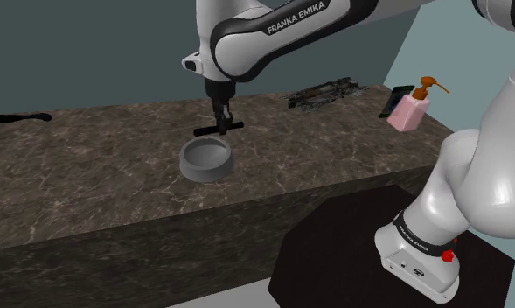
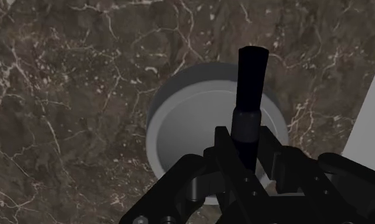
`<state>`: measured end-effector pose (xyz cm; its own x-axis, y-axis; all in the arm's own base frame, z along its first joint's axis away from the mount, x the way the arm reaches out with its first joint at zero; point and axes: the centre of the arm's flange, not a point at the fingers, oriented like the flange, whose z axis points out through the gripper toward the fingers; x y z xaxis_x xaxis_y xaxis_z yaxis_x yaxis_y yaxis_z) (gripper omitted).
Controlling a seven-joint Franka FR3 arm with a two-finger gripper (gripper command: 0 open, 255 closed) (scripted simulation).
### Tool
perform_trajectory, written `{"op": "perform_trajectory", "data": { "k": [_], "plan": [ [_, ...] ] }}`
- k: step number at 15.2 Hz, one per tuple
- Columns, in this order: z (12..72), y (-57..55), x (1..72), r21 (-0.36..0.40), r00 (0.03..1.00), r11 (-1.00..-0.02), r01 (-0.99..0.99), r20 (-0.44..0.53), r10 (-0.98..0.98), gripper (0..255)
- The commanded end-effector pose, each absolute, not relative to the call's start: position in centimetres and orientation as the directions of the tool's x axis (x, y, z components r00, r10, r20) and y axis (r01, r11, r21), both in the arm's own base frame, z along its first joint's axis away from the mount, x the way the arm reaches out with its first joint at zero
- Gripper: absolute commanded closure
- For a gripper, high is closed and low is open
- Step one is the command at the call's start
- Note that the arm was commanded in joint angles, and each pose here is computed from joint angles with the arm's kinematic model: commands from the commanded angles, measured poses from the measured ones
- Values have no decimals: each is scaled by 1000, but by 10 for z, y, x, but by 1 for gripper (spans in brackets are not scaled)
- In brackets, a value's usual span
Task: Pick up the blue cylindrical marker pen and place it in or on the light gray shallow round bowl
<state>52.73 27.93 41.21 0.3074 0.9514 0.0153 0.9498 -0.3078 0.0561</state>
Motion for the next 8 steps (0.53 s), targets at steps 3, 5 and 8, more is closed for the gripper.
{"op": "perform_trajectory", "data": {
  "k": [3,5,8],
  "plan": [
    [418,322,551,56,308,-308,950,16,951,255],
    [407,322,551,56,308,-308,950,16,951,255],
    [391,322,551,56,308,-308,950,16,951,255]
  ]
}}
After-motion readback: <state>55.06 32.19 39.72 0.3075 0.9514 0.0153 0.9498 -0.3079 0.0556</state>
